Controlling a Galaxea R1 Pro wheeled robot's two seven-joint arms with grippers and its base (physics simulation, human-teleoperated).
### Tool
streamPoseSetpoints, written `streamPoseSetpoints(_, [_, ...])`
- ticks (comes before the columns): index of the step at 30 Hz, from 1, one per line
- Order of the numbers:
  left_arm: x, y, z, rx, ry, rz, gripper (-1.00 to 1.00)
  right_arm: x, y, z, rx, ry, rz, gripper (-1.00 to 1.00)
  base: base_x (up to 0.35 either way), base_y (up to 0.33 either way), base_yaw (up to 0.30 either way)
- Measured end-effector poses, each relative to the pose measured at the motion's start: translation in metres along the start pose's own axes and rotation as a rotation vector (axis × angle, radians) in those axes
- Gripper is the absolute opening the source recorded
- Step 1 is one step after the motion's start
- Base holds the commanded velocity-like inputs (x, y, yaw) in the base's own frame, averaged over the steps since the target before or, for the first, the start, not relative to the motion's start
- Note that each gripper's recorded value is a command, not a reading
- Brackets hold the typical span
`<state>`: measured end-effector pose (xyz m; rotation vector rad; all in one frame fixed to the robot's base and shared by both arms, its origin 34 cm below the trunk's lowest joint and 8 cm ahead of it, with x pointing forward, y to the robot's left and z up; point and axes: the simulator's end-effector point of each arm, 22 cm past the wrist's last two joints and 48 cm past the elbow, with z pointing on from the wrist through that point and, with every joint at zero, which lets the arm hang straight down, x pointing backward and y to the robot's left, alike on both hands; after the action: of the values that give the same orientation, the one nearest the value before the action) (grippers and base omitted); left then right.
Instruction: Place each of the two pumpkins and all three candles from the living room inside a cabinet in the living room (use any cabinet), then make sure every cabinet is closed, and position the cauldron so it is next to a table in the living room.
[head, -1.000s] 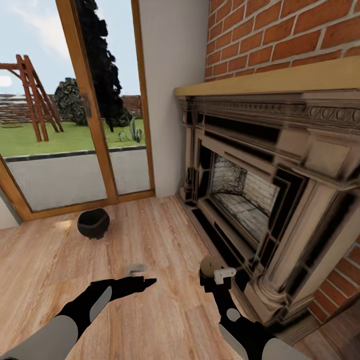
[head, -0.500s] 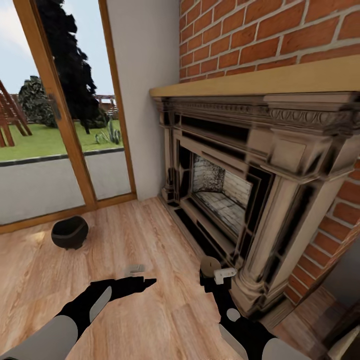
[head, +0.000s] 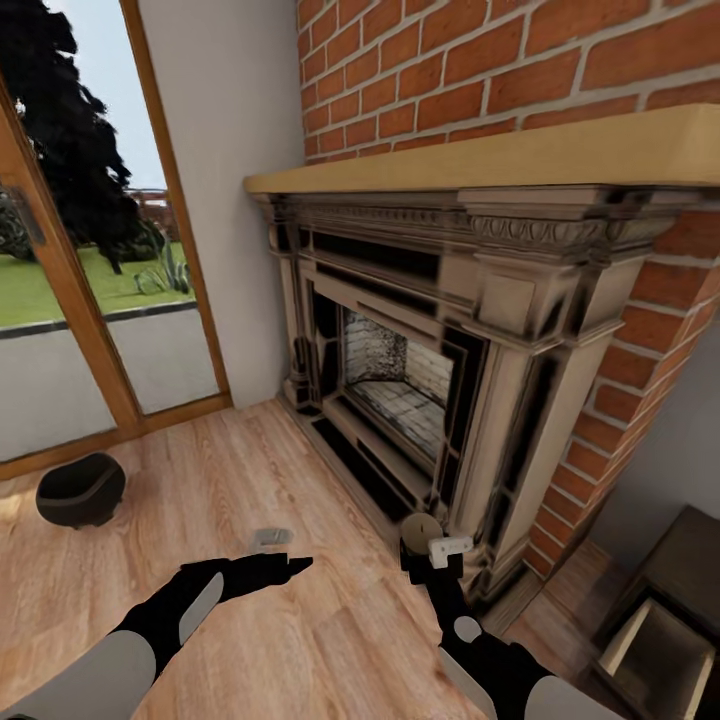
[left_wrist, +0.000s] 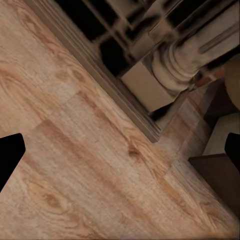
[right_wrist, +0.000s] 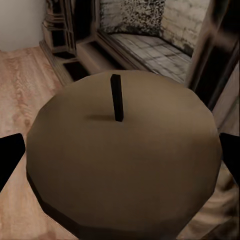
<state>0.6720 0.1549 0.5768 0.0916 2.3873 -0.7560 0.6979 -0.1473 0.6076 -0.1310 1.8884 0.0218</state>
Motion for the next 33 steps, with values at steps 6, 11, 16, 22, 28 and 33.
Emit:
streamPoseSetpoints(6, [0.000, -0.001, 0.000, 0.001, 0.000, 0.000, 1.00, 0.000, 0.000, 0.000, 0.001, 0.001, 0.001, -1.00, 0.000, 0.000, -0.283])
streamPoseSetpoints(11, [0.000, -0.001, 0.000, 0.001, 0.001, 0.001, 1.00, 0.000, 0.000, 0.000, 0.000, 0.001, 0.002, -1.00, 0.000, 0.000, -0.283])
streamPoseSetpoints(16, [0.000, -0.001, 0.000, 0.001, 0.001, 0.001, 1.00, 0.005, -0.009, 0.000, 0.014, 0.009, -0.004, -1.00, 0.000, 0.000, -0.283])
streamPoseSetpoints(22, [0.000, -0.001, 0.000, 0.001, 0.001, 0.001, 1.00, 0.008, -0.017, 0.000, 0.021, 0.014, -0.017, -1.00, 0.000, 0.000, -0.283])
streamPoseSetpoints(28, [0.000, -0.001, 0.000, 0.001, 0.001, 0.001, 1.00, 0.008, -0.017, 0.000, 0.021, 0.014, -0.017, -1.00, 0.000, 0.000, -0.283])
streamPoseSetpoints(33, [0.000, -0.001, 0.000, 0.001, 0.001, 0.001, 1.00, 0.010, -0.019, -0.001, 0.024, 0.018, -0.018, -1.00, 0.000, 0.000, -0.283])
